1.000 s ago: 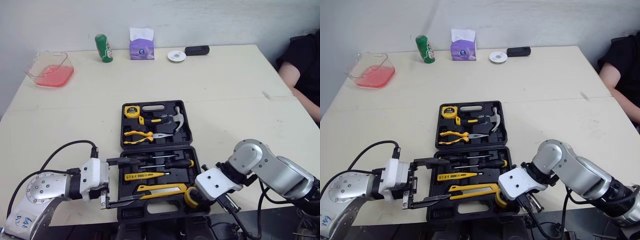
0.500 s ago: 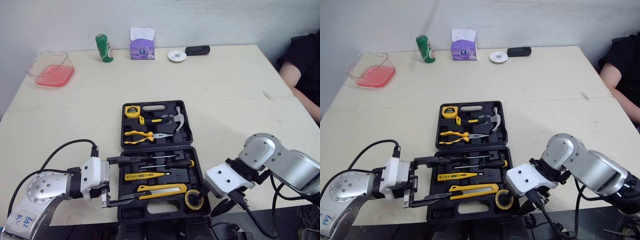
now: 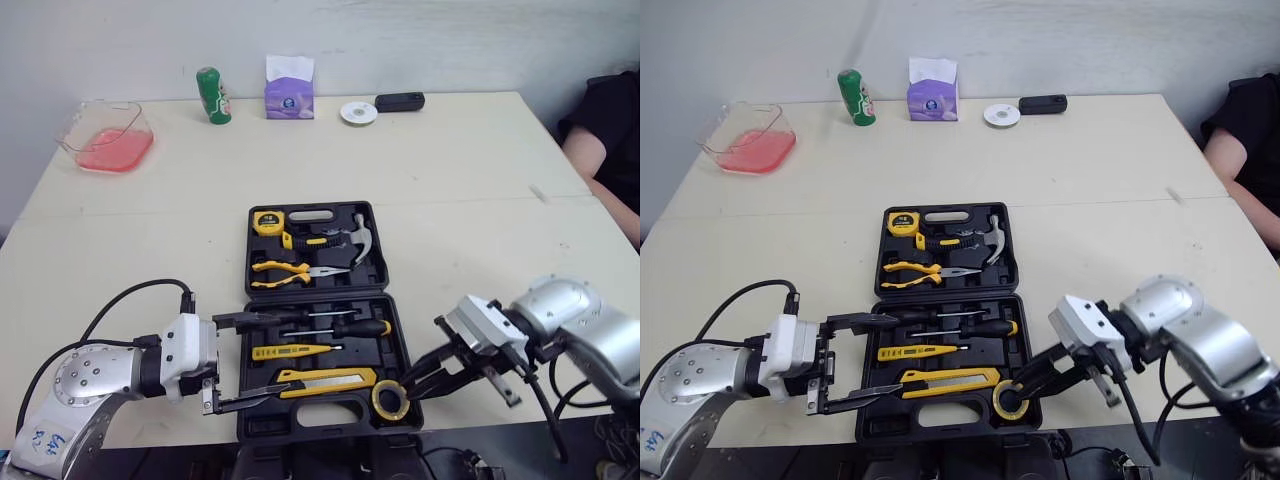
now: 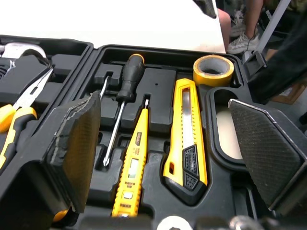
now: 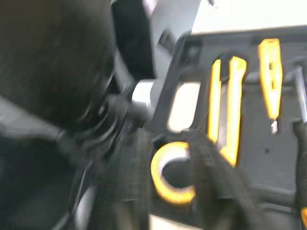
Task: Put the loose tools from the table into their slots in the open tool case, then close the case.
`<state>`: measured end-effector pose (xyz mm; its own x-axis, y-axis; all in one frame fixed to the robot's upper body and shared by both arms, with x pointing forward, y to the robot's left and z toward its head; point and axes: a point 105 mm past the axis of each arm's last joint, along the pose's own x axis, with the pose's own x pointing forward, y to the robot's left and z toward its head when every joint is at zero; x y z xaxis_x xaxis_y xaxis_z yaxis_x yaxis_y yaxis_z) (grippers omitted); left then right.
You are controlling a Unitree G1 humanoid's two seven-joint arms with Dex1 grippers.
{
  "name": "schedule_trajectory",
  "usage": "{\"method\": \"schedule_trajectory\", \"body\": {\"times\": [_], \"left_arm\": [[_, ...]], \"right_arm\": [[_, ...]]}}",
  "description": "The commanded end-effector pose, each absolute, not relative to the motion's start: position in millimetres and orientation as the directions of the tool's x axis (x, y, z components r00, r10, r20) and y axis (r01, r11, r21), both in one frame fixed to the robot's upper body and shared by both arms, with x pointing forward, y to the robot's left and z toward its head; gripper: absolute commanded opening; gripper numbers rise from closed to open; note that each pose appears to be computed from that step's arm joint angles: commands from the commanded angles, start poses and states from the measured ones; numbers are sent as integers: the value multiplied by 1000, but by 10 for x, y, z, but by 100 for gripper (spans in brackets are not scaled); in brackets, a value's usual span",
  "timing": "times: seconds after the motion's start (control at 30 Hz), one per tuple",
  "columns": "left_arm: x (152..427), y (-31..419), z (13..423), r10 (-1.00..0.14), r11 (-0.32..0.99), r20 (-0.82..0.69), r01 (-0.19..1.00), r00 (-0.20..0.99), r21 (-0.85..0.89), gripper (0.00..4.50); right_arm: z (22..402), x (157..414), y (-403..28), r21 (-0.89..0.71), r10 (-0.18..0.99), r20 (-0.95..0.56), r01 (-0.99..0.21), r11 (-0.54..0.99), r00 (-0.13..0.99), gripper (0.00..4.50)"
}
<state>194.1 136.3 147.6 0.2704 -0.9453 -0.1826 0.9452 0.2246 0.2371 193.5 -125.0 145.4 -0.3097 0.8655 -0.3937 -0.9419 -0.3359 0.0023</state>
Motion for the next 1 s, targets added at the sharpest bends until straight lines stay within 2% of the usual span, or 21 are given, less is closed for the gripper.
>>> {"method": "schedule_trajectory", "body": {"times": [0.03,0.17,0.37,0.53,0.6,0.7,0.83,1.0], "left_arm": [[1919,1337,1517,-955,197,-167,948,243,251,450],[1945,1320,1531,-957,193,-163,947,239,258,450],[1955,1344,1549,-956,180,-180,948,231,261,450],[1963,1383,1553,-953,180,-191,949,233,259,450],[1968,1393,1561,-952,182,-194,949,235,259,450],[1986,1411,1568,-950,188,-198,948,242,258,450],[2030,1430,1575,-943,230,-179,938,281,261,450],[2062,1437,1577,-938,253,-167,931,303,262,450]], "right_arm": [[1482,1944,-1200,-98,889,-367,-939,-330,-274,4],[1325,1933,-1157,-116,897,-352,-938,-326,-268,4],[947,2051,-1155,-103,918,-344,-963,-247,-198,4],[676,1995,-1238,-82,886,-414,-960,-266,-210,4],[567,2014,-1276,-81,871,-457,-966,-245,-182,4],[540,2079,-1282,-70,879,-457,-979,-192,-140,4],[474,2098,-1307,-90,856,-500,-975,-204,-133,4],[521,2169,-1274,-126,874,-476,-976,-179,-98,4]]}}
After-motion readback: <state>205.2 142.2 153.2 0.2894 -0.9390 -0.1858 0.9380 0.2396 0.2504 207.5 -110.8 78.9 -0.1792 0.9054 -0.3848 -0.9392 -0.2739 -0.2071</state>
